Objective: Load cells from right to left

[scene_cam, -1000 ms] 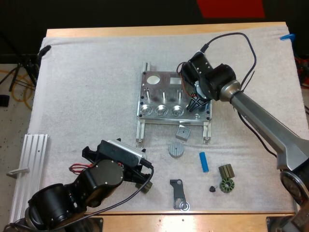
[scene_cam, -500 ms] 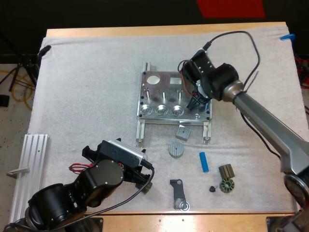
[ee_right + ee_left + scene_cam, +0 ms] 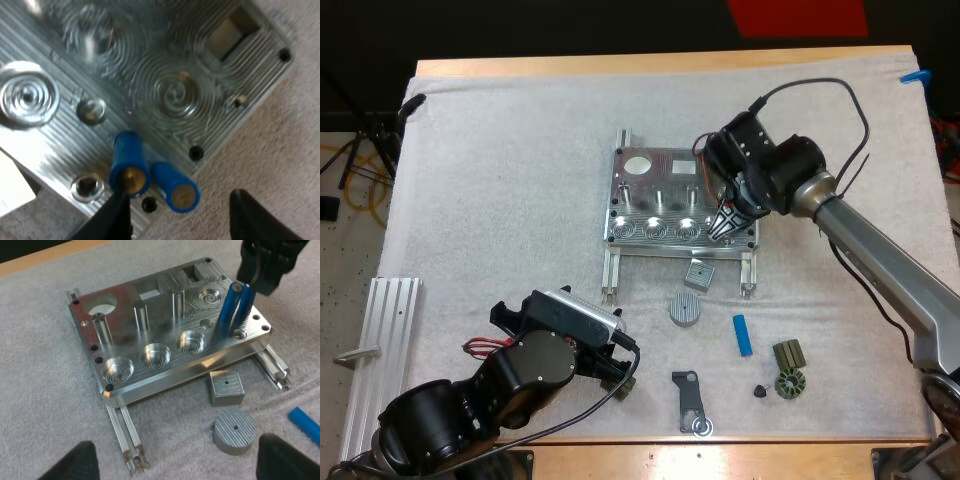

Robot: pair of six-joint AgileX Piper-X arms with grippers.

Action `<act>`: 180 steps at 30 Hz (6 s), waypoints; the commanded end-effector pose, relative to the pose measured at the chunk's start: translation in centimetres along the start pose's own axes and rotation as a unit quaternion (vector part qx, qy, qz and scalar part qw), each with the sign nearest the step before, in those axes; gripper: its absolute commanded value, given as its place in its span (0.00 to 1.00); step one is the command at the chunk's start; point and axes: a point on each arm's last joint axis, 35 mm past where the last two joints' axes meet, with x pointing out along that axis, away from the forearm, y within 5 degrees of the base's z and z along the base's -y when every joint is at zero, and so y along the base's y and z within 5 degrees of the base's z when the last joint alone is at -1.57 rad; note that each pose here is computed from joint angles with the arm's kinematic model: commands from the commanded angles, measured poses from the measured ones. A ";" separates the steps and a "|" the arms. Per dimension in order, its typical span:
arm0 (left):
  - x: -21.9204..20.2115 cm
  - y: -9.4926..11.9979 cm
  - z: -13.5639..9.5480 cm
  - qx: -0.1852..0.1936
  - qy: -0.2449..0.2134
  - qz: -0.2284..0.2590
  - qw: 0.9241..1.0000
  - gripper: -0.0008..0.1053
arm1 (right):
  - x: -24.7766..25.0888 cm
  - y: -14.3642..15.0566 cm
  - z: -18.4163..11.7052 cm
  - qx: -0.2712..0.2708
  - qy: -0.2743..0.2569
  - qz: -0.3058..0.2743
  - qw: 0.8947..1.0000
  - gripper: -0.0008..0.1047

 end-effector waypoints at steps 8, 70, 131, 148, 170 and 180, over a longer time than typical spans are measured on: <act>-0.2 0.1 0.2 -0.002 -0.010 0.007 1.000 0.62 | 0.7 0.0 0.1 0.002 -0.010 -0.021 1.000 0.43; -0.2 0.1 0.2 0.005 -0.010 0.007 1.000 0.62 | -6.6 0.0 -3.2 0.065 -0.011 -0.002 0.998 0.43; 0.1 -1.5 1.4 0.211 -0.048 -0.089 0.972 0.62 | -18.5 5.0 -17.4 0.178 -0.050 0.005 0.983 0.43; 5.9 -5.0 0.1 0.158 0.078 -0.175 0.969 0.62 | -21.1 5.6 -19.8 0.207 -0.095 -0.017 0.974 0.43; 15.1 -9.0 -3.0 -0.108 0.231 -0.172 0.952 0.56 | -18.6 7.8 -22.6 0.205 -0.071 -0.022 0.976 0.43; 19.3 -10.0 -5.8 -0.201 0.306 -0.144 0.919 0.56 | -19.6 8.1 -23.7 0.210 -0.095 -0.030 0.973 0.43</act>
